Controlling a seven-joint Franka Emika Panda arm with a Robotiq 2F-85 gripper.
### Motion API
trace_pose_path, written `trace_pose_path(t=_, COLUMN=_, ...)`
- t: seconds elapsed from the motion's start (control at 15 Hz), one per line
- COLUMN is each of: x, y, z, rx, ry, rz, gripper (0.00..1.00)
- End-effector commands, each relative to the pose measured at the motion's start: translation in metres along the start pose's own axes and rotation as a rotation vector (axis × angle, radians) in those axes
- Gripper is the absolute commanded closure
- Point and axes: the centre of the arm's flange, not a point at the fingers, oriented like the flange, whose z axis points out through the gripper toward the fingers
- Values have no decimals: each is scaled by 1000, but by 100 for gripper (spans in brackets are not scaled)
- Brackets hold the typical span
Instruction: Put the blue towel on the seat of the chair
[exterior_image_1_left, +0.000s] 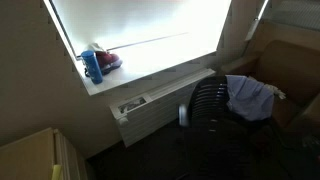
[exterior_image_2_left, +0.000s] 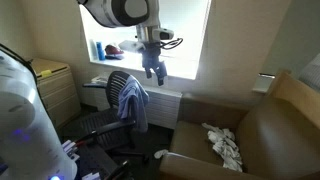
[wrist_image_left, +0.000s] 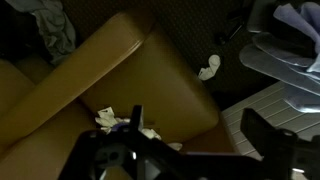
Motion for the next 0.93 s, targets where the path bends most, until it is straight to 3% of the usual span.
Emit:
trace_pose_path(t=0.0, x=0, y=0, z=0, rx=0, ry=0, rz=0, gripper=0)
trace_pose_path(t=0.33, x=0, y=0, z=0, rx=0, ry=0, rz=0, gripper=0)
trace_pose_path(t=0.4, x=-6, y=-14, z=2, rx=9, ry=-33, rz=-66, gripper=0)
trace_pose_path(t=0.87, x=-104, y=-182, z=33, rx=54, ry=-116, rz=-503, gripper=0)
